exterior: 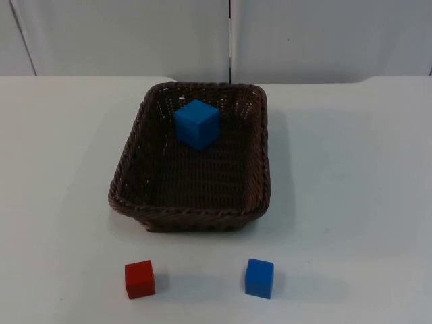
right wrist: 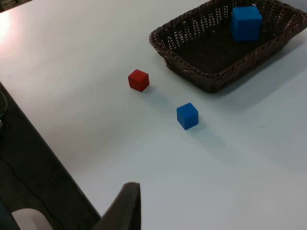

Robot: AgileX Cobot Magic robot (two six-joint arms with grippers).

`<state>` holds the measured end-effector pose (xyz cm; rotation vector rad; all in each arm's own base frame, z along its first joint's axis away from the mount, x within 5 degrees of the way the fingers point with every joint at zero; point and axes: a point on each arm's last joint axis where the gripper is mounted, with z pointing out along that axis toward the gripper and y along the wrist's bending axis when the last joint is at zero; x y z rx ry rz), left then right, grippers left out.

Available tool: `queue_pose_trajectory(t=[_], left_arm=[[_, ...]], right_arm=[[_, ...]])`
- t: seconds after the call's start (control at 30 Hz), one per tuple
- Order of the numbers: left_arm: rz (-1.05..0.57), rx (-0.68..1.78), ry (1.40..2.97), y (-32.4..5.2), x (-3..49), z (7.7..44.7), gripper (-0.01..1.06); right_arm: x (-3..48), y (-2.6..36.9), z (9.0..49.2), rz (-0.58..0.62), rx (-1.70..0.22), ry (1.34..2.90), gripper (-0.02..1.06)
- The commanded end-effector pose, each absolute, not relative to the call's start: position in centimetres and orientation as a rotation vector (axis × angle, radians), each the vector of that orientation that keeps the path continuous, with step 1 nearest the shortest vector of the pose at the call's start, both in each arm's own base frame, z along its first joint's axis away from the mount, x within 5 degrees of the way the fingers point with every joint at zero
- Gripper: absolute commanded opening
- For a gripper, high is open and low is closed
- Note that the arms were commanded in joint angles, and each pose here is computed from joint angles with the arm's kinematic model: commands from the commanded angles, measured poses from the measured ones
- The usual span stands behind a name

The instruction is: Pick up the basket with the left hand and place the largest block into the basket with the right hand.

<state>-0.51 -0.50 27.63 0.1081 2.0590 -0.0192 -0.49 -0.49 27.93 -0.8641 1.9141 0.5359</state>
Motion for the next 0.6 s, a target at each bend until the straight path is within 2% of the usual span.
queue_pose_trajectory(t=[0.0,0.57], left_arm=[[-0.005,0.072,2.062,-0.53,-0.50,27.49,1.05],[0.013,0.043,2.062,-0.55,-0.49,27.49,1.05]], right_arm=[[-0.52,-0.50,27.97,0.544,-0.864,1.906,1.05],[-0.53,-0.49,27.97,0.527,-0.836,1.915,1.05]])
